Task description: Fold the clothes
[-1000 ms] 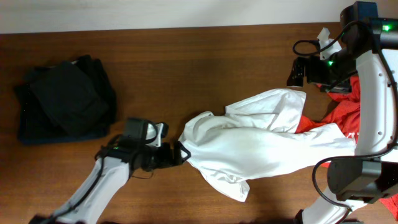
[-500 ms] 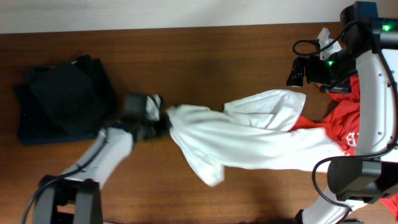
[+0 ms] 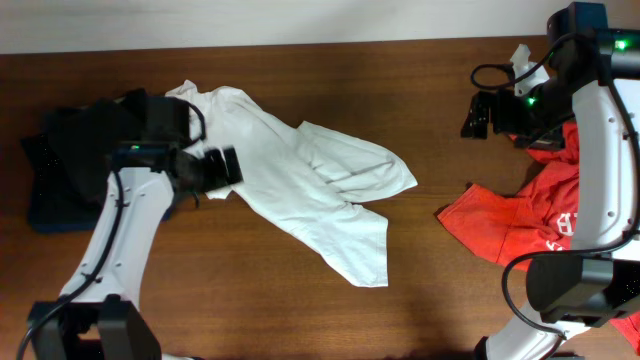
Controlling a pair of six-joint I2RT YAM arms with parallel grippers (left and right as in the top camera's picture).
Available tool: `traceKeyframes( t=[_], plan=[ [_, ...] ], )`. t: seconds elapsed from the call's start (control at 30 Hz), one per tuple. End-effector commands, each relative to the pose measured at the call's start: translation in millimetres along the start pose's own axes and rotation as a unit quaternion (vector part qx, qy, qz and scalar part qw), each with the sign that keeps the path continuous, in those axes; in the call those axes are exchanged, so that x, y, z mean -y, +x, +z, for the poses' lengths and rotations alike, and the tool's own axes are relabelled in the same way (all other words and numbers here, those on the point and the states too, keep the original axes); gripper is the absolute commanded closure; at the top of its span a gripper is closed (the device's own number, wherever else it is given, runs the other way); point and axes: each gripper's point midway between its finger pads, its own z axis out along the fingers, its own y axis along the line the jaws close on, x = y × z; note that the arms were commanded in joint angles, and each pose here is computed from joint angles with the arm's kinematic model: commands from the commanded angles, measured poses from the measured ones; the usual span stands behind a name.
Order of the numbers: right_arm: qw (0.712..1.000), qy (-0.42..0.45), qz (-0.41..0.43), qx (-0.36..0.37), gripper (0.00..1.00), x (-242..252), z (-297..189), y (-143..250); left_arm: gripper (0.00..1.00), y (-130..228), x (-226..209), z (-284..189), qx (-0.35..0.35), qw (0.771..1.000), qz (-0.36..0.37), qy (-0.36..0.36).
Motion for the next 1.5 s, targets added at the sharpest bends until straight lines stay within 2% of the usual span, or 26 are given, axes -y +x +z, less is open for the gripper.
traceKeyframes(
  t=[0.0,0.1,0.23,0.33,0.37,0.47,0.53,0.7,0.93,1.13,1.2,1.23,1.3,1.33,1.37,1.47],
  plan=[
    [1.000,-0.003,0.002,-0.013,0.01,-1,5,8,0.01,51,17,19,-0.106,0.994,0.016,0.028],
    [0.999,-0.021,-0.004,-0.048,0.02,-9,32,17,0.01,74,26,35,-0.133,0.990,0.035,0.030],
    [0.995,-0.038,-0.035,-0.084,0.14,-25,88,29,0.01,95,35,53,-0.143,0.988,0.058,0.031],
    [0.994,-0.038,-0.038,-0.098,0.35,-27,131,41,0.01,105,35,58,-0.153,0.986,0.058,0.028],
    [0.994,-0.038,-0.038,-0.098,0.39,-27,140,42,0.01,105,35,58,-0.153,0.986,0.058,0.027],
    [0.994,-0.045,-0.050,-0.091,0.39,-28,171,47,0.01,104,36,59,-0.151,0.986,0.058,0.028],
    [0.994,-0.047,-0.061,-0.082,0.32,-28,195,53,0.01,102,37,59,-0.146,0.987,0.055,0.030],
    [0.996,-0.052,-0.066,-0.040,0.27,-33,231,51,0.01,101,38,60,-0.143,0.988,0.054,0.031],
    [0.992,-0.066,-0.107,0.018,0.27,-61,247,35,0.01,101,38,60,-0.143,0.988,0.054,0.031],
    [0.997,-0.032,-0.074,0.010,0.37,-56,269,35,0.01,101,39,60,-0.145,0.987,0.054,0.034],
    [0.997,-0.030,-0.073,0.004,0.44,-54,273,38,0.01,101,39,60,-0.145,0.987,0.054,0.034],
    [0.997,-0.029,-0.072,0.003,0.52,-53,274,38,0.01,101,39,60,-0.145,0.987,0.054,0.034],
    [0.997,-0.030,-0.073,0.004,0.72,-54,274,37,0.01,101,39,60,-0.145,0.987,0.054,0.034],
    [0.997,-0.031,-0.073,0.007,0.89,-54,274,36,0.01,101,39,60,-0.145,0.987,0.054,0.034],
    [0.997,-0.031,-0.073,0.008,0.96,-54,274,35,0.01,101,39,60,-0.145,0.987,0.054,0.034],
    [0.998,-0.016,-0.064,0.022,0.96,-45,266,23,0.01,101,39,60,-0.145,0.987,0.054,0.034]
  ],
)
